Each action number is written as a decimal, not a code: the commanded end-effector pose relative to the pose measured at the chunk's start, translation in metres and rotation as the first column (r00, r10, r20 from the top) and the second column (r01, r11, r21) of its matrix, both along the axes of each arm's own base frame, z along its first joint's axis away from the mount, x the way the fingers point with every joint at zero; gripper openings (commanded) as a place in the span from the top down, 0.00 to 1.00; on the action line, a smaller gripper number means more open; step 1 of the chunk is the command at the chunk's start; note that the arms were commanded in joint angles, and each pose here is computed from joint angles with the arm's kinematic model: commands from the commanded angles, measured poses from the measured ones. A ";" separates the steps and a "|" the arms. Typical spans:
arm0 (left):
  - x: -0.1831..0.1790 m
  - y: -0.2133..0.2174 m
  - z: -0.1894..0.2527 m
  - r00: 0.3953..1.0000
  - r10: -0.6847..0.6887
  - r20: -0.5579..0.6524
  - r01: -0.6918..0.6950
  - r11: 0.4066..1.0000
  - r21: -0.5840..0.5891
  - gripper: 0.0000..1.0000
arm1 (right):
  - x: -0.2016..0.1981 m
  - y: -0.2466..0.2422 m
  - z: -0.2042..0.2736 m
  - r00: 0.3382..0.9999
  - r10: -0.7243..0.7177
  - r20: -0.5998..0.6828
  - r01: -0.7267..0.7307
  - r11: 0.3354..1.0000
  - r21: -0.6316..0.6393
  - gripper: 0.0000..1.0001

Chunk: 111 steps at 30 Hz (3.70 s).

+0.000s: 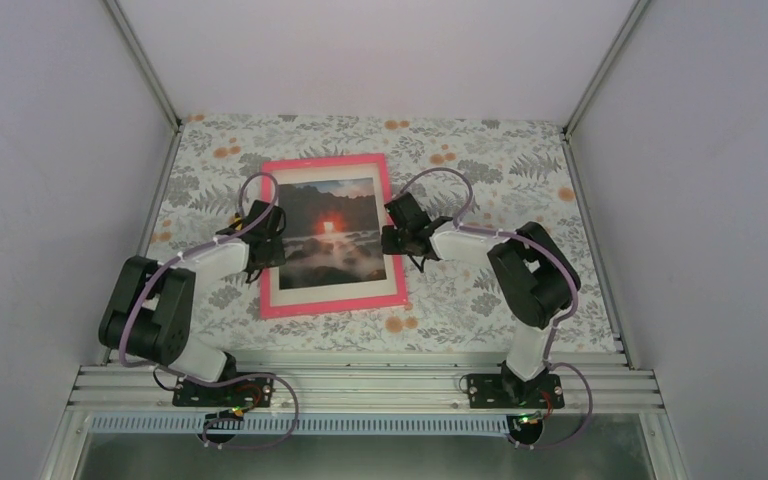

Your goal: Take the photo out of the frame

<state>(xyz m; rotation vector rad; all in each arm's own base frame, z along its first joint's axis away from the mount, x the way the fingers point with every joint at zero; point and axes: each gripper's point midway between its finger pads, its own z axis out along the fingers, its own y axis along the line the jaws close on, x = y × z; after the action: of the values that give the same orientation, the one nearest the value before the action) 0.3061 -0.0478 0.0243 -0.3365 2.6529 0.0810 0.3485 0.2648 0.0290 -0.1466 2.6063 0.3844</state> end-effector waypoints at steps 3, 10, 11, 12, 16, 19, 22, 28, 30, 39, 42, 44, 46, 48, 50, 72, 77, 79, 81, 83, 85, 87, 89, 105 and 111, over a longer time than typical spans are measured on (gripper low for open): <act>0.043 0.009 0.022 0.992 0.070 0.108 -0.074 0.997 0.033 0.86 | 0.008 0.011 0.011 1.000 0.008 0.027 -0.008 1.000 0.002 0.96; 0.047 0.022 0.033 0.988 0.090 0.128 -0.100 0.992 0.076 0.86 | 0.011 0.019 0.034 0.998 0.025 0.056 -0.028 0.998 0.050 0.96; 0.047 0.022 0.035 0.987 0.090 0.134 -0.101 0.992 0.073 0.87 | 0.011 0.019 0.036 0.998 0.024 0.059 -0.027 0.998 0.053 0.96; 0.046 0.023 0.036 0.986 0.091 0.139 -0.101 0.992 0.072 0.87 | 0.011 0.019 0.037 0.998 0.024 0.061 -0.027 0.998 0.054 0.96; 0.045 0.023 0.042 0.984 0.093 0.151 -0.105 0.992 0.068 0.87 | 0.011 0.018 0.041 0.997 0.021 0.069 -0.025 0.998 0.056 0.96; 0.044 0.025 0.047 0.982 0.100 0.161 -0.113 0.991 0.068 0.87 | 0.011 0.016 0.043 0.997 0.017 0.078 -0.021 0.998 0.055 0.96; 0.044 0.025 0.052 0.979 0.103 0.177 -0.116 0.991 0.062 0.87 | 0.012 0.017 0.043 0.997 0.018 0.079 -0.022 0.998 0.051 0.96; 0.042 0.025 0.057 0.976 0.105 0.189 -0.117 0.992 0.051 0.87 | 0.013 0.017 0.048 0.995 0.022 0.094 -0.027 0.998 0.054 0.96; 0.041 0.024 0.060 0.976 0.102 0.194 -0.113 0.993 0.046 0.87 | 0.013 0.015 0.050 0.995 0.027 0.099 -0.032 0.998 0.047 0.96; 0.035 0.006 0.085 0.969 0.069 0.236 -0.060 0.997 -0.043 0.93 | 0.011 0.002 0.069 0.989 0.044 0.138 -0.045 0.999 0.004 0.96; 0.034 -0.013 0.093 0.970 0.030 0.243 -0.008 0.996 -0.089 0.97 | 0.013 -0.015 0.070 0.989 0.022 0.145 -0.018 0.999 -0.026 0.96; 0.033 -0.028 0.098 0.968 0.004 0.251 0.027 0.992 -0.121 0.97 | 0.014 -0.028 0.078 0.987 0.006 0.163 0.000 0.999 -0.039 0.96; 0.035 -0.044 0.103 0.966 -0.020 0.257 0.063 0.985 -0.161 0.98 | 0.015 -0.043 0.080 0.985 -0.006 0.172 0.017 0.998 -0.058 0.96; 0.038 -0.061 0.107 0.963 -0.042 0.265 0.098 0.974 -0.202 0.98 | 0.015 -0.056 0.082 0.983 -0.008 0.184 0.023 0.996 -0.083 0.96; 0.041 -0.077 0.109 0.961 -0.057 0.271 0.124 0.963 -0.240 0.98 | 0.017 -0.072 0.083 0.980 -0.014 0.196 0.037 0.993 -0.116 0.96; 0.081 -0.290 0.092 0.932 -0.282 0.227 0.359 0.800 -0.481 0.98 | 0.051 -0.267 0.076 0.900 -0.291 0.324 0.389 0.872 -0.298 0.96; 0.078 -0.327 0.082 0.919 -0.336 0.207 0.394 0.761 -0.515 0.98 | 0.060 -0.302 0.065 0.880 -0.352 0.318 0.446 0.842 -0.302 0.96; 0.077 -0.341 0.084 0.911 -0.351 0.214 0.411 0.747 -0.522 0.98 | 0.063 -0.311 0.059 0.878 -0.360 0.316 0.454 0.837 -0.307 0.96; 0.076 -0.354 0.082 0.905 -0.367 0.214 0.423 0.735 -0.530 0.98 | 0.066 -0.319 0.049 0.883 -0.356 0.306 0.450 0.828 -0.336 0.96; 0.073 -0.368 0.079 0.897 -0.390 0.209 0.438 0.716 -0.543 0.98 | 0.068 -0.328 0.042 0.883 -0.360 0.300 0.455 0.813 -0.364 0.96; 0.072 -0.377 0.073 0.893 -0.402 0.201 0.443 0.710 -0.547 0.97 | 0.069 -0.340 0.031 0.883 -0.371 0.287 0.463 0.790 -0.402 0.96; 0.071 -0.385 0.070 0.889 -0.413 0.198 0.449 0.703 -0.552 0.97 | 0.071 -0.351 0.026 0.879 -0.381 0.286 0.472 0.777 -0.416 0.96; 0.069 -0.392 0.065 0.886 -0.422 0.190 0.451 0.695 -0.560 0.98 | 0.073 -0.361 0.026 0.871 -0.393 0.295 0.488 0.765 -0.421 0.96; 0.079 -0.382 0.035 0.913 -0.384 0.141 0.397 0.751 -0.528 0.82 | 0.099 -0.372 0.019 0.888 -0.368 0.275 0.453 0.803 -0.386 0.81; 0.083 -0.378 0.036 0.915 -0.375 0.150 0.396 0.760 -0.516 0.68 | 0.101 -0.375 0.025 0.883 -0.380 0.275 0.463 0.803 -0.375 0.59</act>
<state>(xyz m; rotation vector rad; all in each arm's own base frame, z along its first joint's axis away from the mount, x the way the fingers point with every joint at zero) 0.3850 -0.4079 0.0403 -0.0060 2.6573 -0.7244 0.4341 -0.1043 0.0387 0.2166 2.4597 -0.3786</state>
